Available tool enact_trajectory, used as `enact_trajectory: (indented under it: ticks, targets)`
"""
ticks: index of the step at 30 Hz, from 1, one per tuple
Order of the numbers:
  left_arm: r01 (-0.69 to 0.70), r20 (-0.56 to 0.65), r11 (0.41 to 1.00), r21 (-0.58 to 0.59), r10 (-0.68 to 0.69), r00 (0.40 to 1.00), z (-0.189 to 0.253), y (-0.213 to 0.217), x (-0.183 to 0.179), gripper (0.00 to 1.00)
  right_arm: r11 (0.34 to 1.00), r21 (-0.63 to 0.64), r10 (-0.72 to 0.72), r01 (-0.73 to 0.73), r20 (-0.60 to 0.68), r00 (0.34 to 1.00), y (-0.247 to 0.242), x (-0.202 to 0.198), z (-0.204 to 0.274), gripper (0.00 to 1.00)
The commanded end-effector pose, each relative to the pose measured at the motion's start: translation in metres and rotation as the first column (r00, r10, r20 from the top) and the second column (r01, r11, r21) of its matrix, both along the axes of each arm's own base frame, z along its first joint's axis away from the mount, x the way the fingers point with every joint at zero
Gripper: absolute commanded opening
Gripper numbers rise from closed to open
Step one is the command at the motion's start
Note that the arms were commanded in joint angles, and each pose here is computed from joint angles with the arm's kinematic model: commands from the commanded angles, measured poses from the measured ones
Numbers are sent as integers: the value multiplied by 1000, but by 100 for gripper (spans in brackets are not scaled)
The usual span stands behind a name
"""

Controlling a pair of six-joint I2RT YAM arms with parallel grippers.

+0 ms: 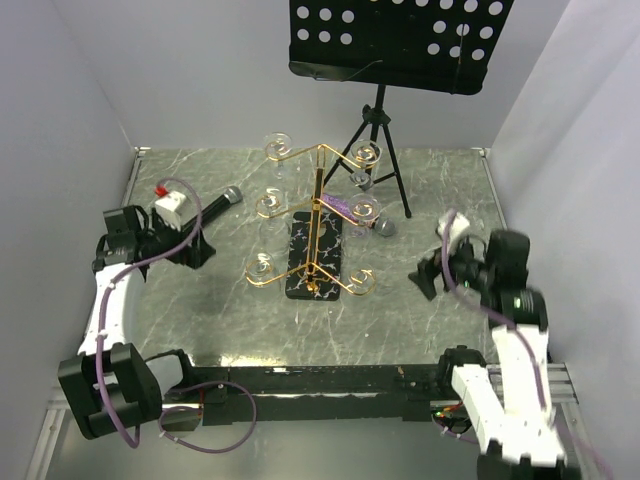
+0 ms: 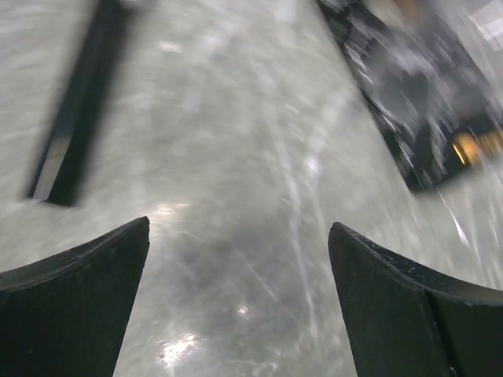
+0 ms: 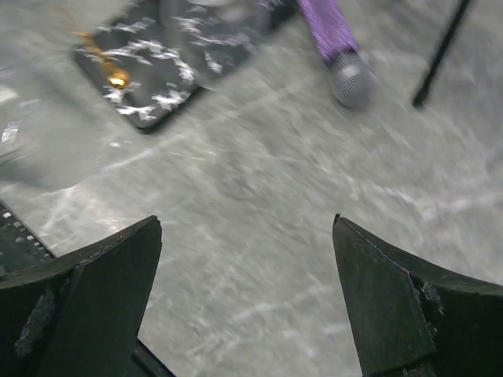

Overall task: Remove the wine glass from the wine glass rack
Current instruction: Adjust the wine rack at the center of the board.

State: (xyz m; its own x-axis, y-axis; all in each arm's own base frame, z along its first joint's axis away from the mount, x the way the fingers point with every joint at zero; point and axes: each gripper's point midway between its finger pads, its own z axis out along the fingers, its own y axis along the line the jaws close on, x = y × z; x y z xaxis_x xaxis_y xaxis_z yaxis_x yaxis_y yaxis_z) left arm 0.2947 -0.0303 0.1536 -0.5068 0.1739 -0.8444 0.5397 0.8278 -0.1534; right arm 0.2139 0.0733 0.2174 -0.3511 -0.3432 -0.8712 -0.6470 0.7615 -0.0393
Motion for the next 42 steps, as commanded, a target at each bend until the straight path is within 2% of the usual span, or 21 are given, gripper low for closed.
enact_trajectory:
  ticks: [1, 3, 5, 7, 10, 14, 18, 21, 25, 28, 30, 32, 37, 42]
  targets:
    - [-318, 71, 947, -53, 321, 944, 46, 37, 47, 100, 972, 85, 208, -220, 126, 970, 35, -32, -4, 95]
    - [-267, 63, 963, -35, 269, 961, 48, 33, 46, 100, 967, 73, 233, -244, 130, 964, 37, -35, -14, 95]
    - [-255, 62, 967, -8, 255, 965, 46, 36, 50, 100, 990, 52, 125, -132, 119, 985, 22, -17, -21, 95]
    - [-282, 64, 959, 17, 280, 958, 42, 44, 56, 100, 996, 41, 77, -83, 136, 988, 15, -2, -25, 95]
    - [-252, 58, 968, 11, 251, 966, 39, 42, 62, 100, 996, 80, 28, -42, 162, 986, 14, 17, -19, 96]
    - [-202, 3, 979, -15, 202, 979, 34, 31, 53, 100, 996, 84, 32, -36, 43, 999, 12, 30, -37, 92]
    - [-176, -37, 984, -26, 175, 984, 18, 20, 26, 100, 990, -25, 140, -138, 120, 983, 14, 27, -38, 89]
    - [-219, 26, 974, -51, 220, 975, 32, 18, 19, 100, 979, -114, 184, -169, 135, 974, 11, 23, -32, 90]
    - [-258, 221, 960, -112, 277, 935, 112, 20, 28, 100, 983, -107, 166, -152, 135, 977, 10, 21, 10, 90]
    - [-66, 342, 986, -150, 114, 933, 183, -10, 18, 100, 990, -67, 131, -120, 190, 973, 15, 28, 56, 90]
    - [75, 365, 982, -176, -6, 931, 217, -33, 4, 100, 990, -58, 136, -125, 246, 960, 24, 35, 92, 90]
    - [224, 342, 959, -175, -154, 927, 228, -62, -11, 100, 987, -57, 158, -148, 278, 948, 34, 43, 116, 89]
    - [529, 296, 848, -48, -493, 818, 234, -133, -48, 99, 979, -83, 205, -188, 282, 937, 69, 76, 140, 89]
    - [692, 186, 717, 82, -693, 696, 201, -157, -79, 98, 991, -17, 131, -132, 300, 945, 82, 119, 165, 89]
